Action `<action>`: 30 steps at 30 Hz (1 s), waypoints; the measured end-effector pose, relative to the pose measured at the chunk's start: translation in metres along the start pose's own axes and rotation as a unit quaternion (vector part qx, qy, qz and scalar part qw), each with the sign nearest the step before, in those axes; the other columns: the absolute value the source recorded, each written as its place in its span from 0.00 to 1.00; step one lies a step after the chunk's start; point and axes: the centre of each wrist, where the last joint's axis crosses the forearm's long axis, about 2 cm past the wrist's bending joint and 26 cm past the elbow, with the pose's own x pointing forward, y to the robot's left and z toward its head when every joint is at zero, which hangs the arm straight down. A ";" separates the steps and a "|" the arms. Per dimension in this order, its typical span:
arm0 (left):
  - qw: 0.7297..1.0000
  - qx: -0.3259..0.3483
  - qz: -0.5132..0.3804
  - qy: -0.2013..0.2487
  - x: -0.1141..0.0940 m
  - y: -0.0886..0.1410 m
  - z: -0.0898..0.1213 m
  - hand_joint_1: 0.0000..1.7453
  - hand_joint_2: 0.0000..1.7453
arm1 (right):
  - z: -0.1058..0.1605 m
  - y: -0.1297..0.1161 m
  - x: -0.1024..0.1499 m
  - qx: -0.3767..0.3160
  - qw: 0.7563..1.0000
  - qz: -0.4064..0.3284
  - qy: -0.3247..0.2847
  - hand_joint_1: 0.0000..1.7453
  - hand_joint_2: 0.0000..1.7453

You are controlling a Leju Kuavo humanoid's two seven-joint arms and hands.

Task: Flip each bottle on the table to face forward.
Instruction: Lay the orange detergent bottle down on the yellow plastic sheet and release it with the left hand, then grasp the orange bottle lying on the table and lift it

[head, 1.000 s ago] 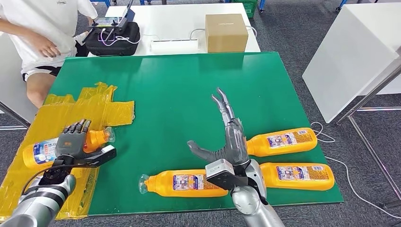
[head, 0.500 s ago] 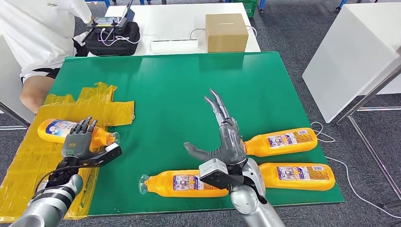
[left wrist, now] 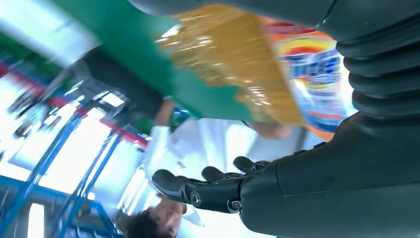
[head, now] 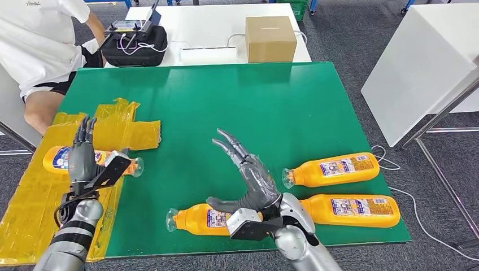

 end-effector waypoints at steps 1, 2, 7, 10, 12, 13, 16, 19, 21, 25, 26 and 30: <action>1.000 0.011 0.023 -0.003 0.005 0.002 -0.001 0.00 1.00 | 0.002 0.001 -0.001 0.015 1.000 -0.007 -0.003 0.00 1.00; 0.999 0.020 0.047 -0.007 0.010 0.005 -0.002 0.00 1.00 | 0.005 0.002 -0.001 0.030 0.999 -0.015 -0.007 0.00 1.00; 0.987 0.060 0.147 -0.026 0.034 0.016 0.000 0.00 1.00 | 0.025 0.004 -0.006 0.092 0.995 -0.037 -0.009 0.00 1.00; 0.982 0.075 0.170 -0.037 0.042 0.022 0.001 0.00 1.00 | 0.035 0.004 -0.008 0.109 0.993 -0.042 -0.006 0.00 1.00; 0.979 0.080 0.185 -0.042 0.047 0.025 0.002 0.00 1.00 | 0.041 0.003 -0.008 0.121 0.992 -0.046 -0.004 0.00 1.00; 0.978 0.081 0.190 -0.043 0.048 0.026 0.003 0.00 1.00 | 0.044 0.003 -0.009 0.127 0.991 -0.047 -0.002 0.00 1.00; 0.975 0.088 0.196 -0.048 0.052 0.029 0.003 0.00 1.00 | 0.051 0.002 -0.010 0.136 0.990 -0.047 0.003 0.00 1.00; 0.974 0.093 0.198 -0.052 0.055 0.031 0.003 0.00 1.00 | 0.055 0.001 -0.010 0.141 0.989 -0.046 0.005 0.00 1.00; 0.974 0.095 0.199 -0.053 0.056 0.032 0.003 0.00 1.00 | 0.056 0.000 -0.011 0.143 0.989 -0.045 0.006 0.00 1.00; 0.973 0.098 0.201 -0.054 0.058 0.033 0.003 0.00 1.00 | 0.058 -0.001 -0.011 0.146 0.988 -0.043 0.007 0.00 1.00; 0.973 0.097 0.201 -0.054 0.058 0.033 0.004 0.00 1.00 | 0.058 -0.001 -0.011 0.147 0.988 -0.043 0.007 0.00 1.00; 0.972 0.096 0.206 -0.053 0.059 0.032 0.004 0.00 1.00 | 0.062 -0.002 -0.012 0.164 0.986 -0.018 0.019 0.00 1.00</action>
